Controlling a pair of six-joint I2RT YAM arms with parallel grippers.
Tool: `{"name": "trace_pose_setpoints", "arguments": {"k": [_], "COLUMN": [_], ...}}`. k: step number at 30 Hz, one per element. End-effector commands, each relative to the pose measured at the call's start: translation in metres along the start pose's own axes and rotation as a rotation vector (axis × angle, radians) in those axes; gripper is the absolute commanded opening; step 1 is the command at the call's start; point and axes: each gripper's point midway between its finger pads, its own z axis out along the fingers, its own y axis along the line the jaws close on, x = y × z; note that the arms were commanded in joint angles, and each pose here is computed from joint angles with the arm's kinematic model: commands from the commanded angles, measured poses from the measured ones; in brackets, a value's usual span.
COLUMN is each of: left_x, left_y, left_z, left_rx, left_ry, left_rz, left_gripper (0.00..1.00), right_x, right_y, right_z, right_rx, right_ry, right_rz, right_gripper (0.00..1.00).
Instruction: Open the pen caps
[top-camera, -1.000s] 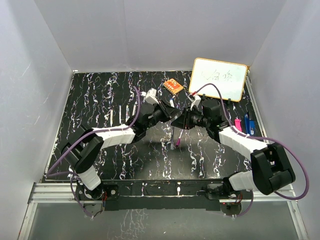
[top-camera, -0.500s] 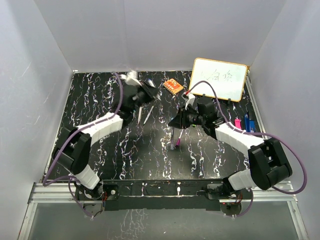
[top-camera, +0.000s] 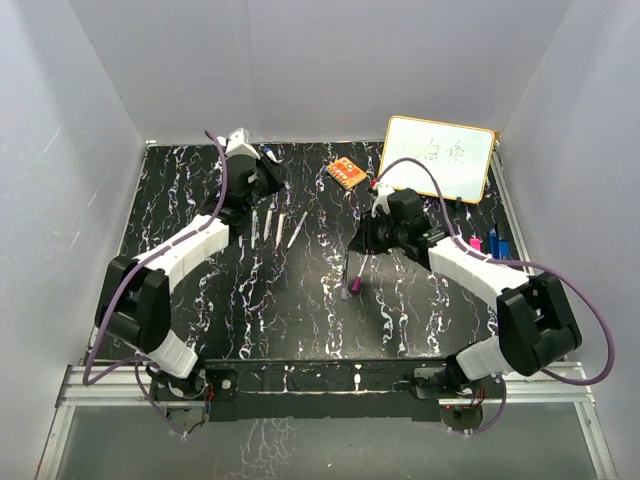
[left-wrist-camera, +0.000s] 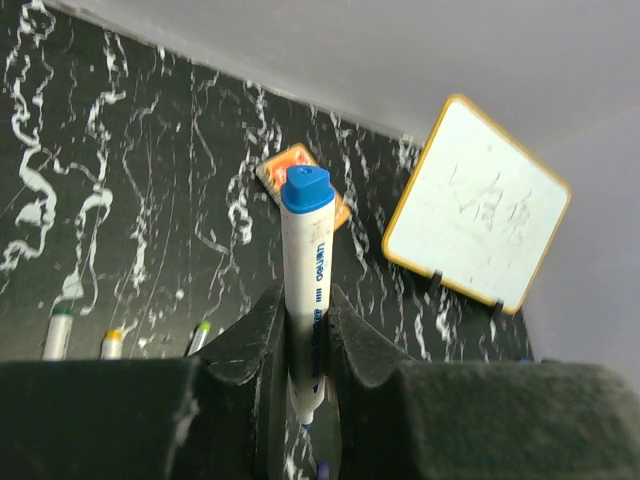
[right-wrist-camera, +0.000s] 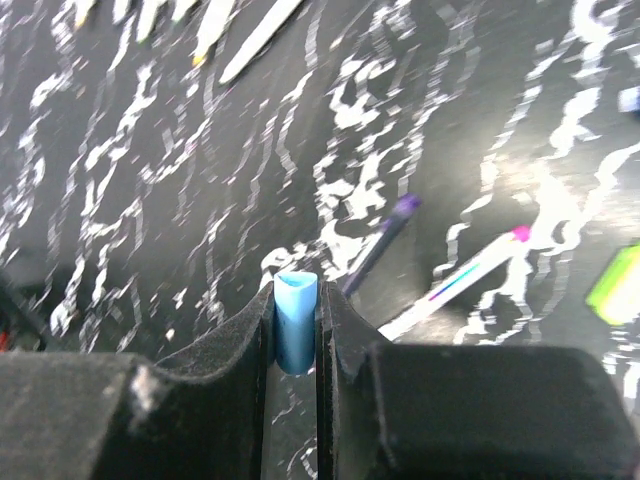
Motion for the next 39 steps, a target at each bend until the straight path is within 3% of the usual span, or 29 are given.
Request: {"name": "trace_pose_setpoints", "arguments": {"k": [1, 7, 18, 28, 39], "left_x": [-0.009, 0.024, 0.052, 0.064, 0.090], "left_y": [-0.025, -0.012, 0.012, 0.041, 0.048], "left_z": [-0.039, -0.075, -0.117, -0.124, -0.119], "left_rx": [0.063, 0.073, 0.028, -0.103, -0.096], "left_ry": [0.115, 0.268, 0.381, 0.502, 0.639], "left_rz": [0.087, 0.122, 0.128, 0.227, 0.264], "left_gripper": [0.00, 0.00, 0.00, 0.00, 0.00], "right_x": [-0.042, -0.045, -0.051, -0.036, -0.026], "right_y": [-0.045, -0.085, -0.108, -0.127, -0.145], "right_z": [-0.008, -0.011, 0.007, 0.028, 0.040], "right_rx": [0.309, 0.537, 0.635, 0.681, 0.711], "right_ry": [-0.101, -0.065, 0.020, 0.113, 0.170], "right_rz": [-0.007, 0.005, 0.005, 0.013, 0.014], "right_gripper": [0.00, 0.00, 0.00, 0.00, 0.00]}}
